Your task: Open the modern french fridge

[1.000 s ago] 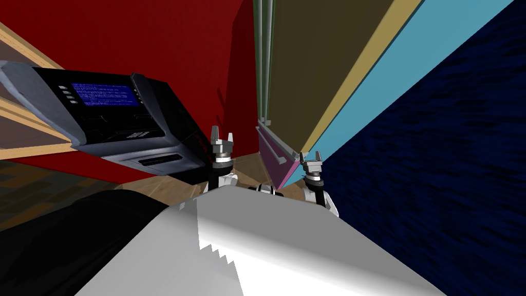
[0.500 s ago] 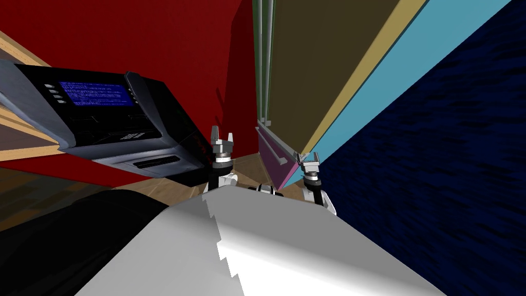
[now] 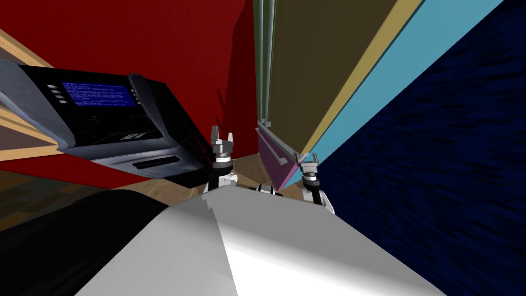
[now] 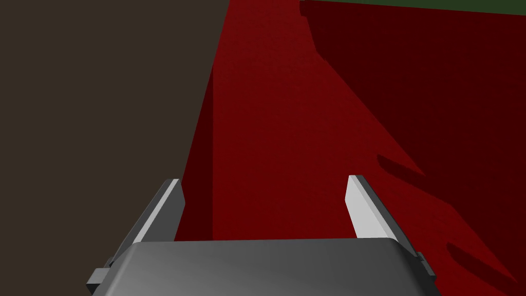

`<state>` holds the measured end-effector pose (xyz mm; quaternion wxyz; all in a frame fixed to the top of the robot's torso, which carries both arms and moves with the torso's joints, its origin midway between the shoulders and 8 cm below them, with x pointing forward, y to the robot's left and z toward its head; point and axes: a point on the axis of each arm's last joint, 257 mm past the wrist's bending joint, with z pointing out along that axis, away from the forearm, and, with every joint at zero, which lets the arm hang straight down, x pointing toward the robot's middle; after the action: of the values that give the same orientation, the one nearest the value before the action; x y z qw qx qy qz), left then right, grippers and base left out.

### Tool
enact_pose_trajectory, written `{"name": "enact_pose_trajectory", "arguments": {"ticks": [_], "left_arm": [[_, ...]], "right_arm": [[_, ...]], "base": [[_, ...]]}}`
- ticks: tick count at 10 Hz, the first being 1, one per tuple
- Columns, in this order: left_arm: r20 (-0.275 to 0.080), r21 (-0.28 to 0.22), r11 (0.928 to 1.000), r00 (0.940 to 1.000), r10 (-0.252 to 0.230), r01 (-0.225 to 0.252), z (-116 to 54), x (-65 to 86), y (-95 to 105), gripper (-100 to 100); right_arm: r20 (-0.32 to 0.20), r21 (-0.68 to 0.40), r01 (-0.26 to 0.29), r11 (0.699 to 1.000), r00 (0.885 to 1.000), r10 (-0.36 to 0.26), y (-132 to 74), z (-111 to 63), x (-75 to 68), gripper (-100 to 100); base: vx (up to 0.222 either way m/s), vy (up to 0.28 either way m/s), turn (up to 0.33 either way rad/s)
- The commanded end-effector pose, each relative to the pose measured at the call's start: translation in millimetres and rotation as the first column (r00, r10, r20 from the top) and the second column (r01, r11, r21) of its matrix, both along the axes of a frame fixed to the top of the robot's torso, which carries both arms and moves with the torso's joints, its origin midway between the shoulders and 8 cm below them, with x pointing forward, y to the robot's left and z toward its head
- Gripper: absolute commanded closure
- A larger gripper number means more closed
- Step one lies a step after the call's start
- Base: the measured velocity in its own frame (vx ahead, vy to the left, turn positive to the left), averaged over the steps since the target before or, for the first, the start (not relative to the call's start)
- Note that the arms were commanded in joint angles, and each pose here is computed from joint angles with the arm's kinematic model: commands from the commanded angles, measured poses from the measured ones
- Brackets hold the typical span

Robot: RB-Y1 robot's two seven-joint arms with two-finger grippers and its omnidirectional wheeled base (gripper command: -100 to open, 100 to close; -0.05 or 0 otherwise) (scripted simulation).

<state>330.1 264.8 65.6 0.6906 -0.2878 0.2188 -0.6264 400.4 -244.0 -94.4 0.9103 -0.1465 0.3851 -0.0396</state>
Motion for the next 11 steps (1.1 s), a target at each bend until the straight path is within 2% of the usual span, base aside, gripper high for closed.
{"name": "enact_pose_trajectory", "arguments": {"ticks": [1, 2, 3, 6, 7, 9, 10, 11], "left_arm": [[0.0, 0.0, 1.0, 1.0, 0.0, 0.0, 0.0, 0.0, 0.0, 0], [0.0, 0.0, 1.0, 1.0, 0.0, 0.0, 0.0, 0.0, 0.0, 0], [0.0, 0.0, 1.0, 1.0, 0.0, 0.0, 0.0, 0.0, 0.0, 0], [0.0, 0.0, 1.0, 1.0, 0.0, 0.0, 0.0, 0.0, 0.0, 0], [0.0, 0.0, 1.0, 1.0, 0.0, 0.0, 0.0, 0.0, 0.0, 0], [0.0, 0.0, 1.0, 1.0, 0.0, 0.0, 0.0, 0.0, 0.0, 0], [0.0, 0.0, 1.0, 1.0, 0.0, 0.0, 0.0, 0.0, 0.0, 0], [0.0, 0.0, 1.0, 1.0, 0.0, 0.0, 0.0, 0.0, 0.0, 0]], "right_arm": [[-0.022, -0.078, 0.049, 0.996, 0.998, -0.051, 1.9, -21.6, 4.8, -100], [-0.013, -0.099, 0.067, 0.993, 0.998, -0.069, 1.9, -21.6, 4.8, -100], [-0.02, -0.135, 0.076, 0.988, 0.997, -0.08, 4.8, -33.8, 6.7, -100], [-0.002, -0.18, 0.116, 0.977, 0.993, -0.119, 4.5, -35.3, 6.9, -100], [0.001, -0.223, 0.131, 0.966, 0.991, -0.134, 7.7, -45.8, 7.9, -100], [0.011, -0.256, 0.16, 0.953, 0.987, -0.163, 7.0, -49.2, 8.3, -100], [0.011, -0.294, 0.169, 0.941, 0.985, -0.173, 10.0, -60.7, 8.9, -100], [0.017, -0.313, 0.185, 0.931, 0.982, -0.189, 9.5, -63.3, 9.1, -100]], "base": [[0.014, 0.03, -0.016], [0.014, 0.011, -0.011], [0.007, 0.013, -0.036], [0.006, 0.008, -0.004], [0.006, 0.01, -0.018], [0.014, 0.009, -0.016], [0.015, 0.008, -0.014], [0.01, 0.009, -0.012]]}}
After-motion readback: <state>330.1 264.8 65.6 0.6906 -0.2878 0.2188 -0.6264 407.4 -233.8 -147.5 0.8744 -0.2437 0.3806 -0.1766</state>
